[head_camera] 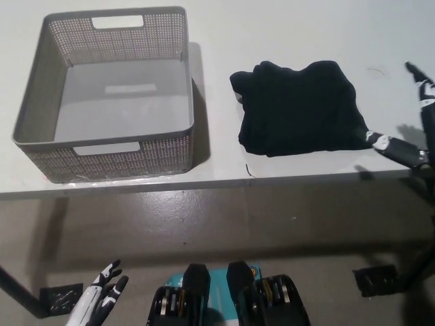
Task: Use the right hand to pick up a t shirt on the right hand side and place it into a contianer on the left side
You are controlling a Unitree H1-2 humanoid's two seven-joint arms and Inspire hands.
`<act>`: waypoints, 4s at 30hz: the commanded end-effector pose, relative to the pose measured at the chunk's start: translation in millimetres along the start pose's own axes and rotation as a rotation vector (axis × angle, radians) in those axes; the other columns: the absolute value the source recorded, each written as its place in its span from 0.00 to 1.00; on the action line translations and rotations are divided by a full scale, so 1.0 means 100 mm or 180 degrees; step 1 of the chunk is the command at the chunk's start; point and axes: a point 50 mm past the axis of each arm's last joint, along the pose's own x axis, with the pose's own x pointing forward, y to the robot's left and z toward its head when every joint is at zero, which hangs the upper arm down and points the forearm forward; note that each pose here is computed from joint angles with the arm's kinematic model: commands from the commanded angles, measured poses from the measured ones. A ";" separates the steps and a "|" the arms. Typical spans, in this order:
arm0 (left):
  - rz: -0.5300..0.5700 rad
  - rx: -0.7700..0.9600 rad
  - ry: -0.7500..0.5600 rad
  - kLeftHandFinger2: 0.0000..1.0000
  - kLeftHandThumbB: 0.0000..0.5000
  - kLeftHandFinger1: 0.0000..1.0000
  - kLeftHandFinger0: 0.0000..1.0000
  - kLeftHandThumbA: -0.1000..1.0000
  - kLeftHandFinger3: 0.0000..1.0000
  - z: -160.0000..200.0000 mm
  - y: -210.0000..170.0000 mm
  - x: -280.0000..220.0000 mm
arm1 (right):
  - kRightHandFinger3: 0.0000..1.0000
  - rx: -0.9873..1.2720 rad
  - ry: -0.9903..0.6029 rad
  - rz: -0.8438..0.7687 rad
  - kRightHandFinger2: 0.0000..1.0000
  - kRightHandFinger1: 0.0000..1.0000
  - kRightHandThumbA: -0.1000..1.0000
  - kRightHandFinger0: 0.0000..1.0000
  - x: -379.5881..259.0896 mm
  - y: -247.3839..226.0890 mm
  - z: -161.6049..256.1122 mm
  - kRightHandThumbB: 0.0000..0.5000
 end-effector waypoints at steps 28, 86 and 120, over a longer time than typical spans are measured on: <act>0.0031 0.0107 -0.0209 0.97 0.80 0.87 0.91 1.00 1.00 0.15 0.14 0.09 | 1.00 -0.0467 0.0124 0.0344 1.00 1.00 1.00 1.00 0.59 0.36 0.24 1.00; -0.0004 0.0149 -0.0333 0.97 0.82 0.90 0.92 1.00 1.00 0.35 0.23 0.31 | 1.00 -0.0442 0.0195 0.0568 1.00 1.00 1.00 1.00 0.67 0.94 0.40 1.00; 0.0008 0.0172 -0.0418 0.93 0.81 0.84 0.84 1.00 1.00 0.42 0.25 0.32 | 0.72 0.0672 -0.0015 -0.0736 0.68 0.60 0.00 0.56 0.69 1.08 0.29 0.36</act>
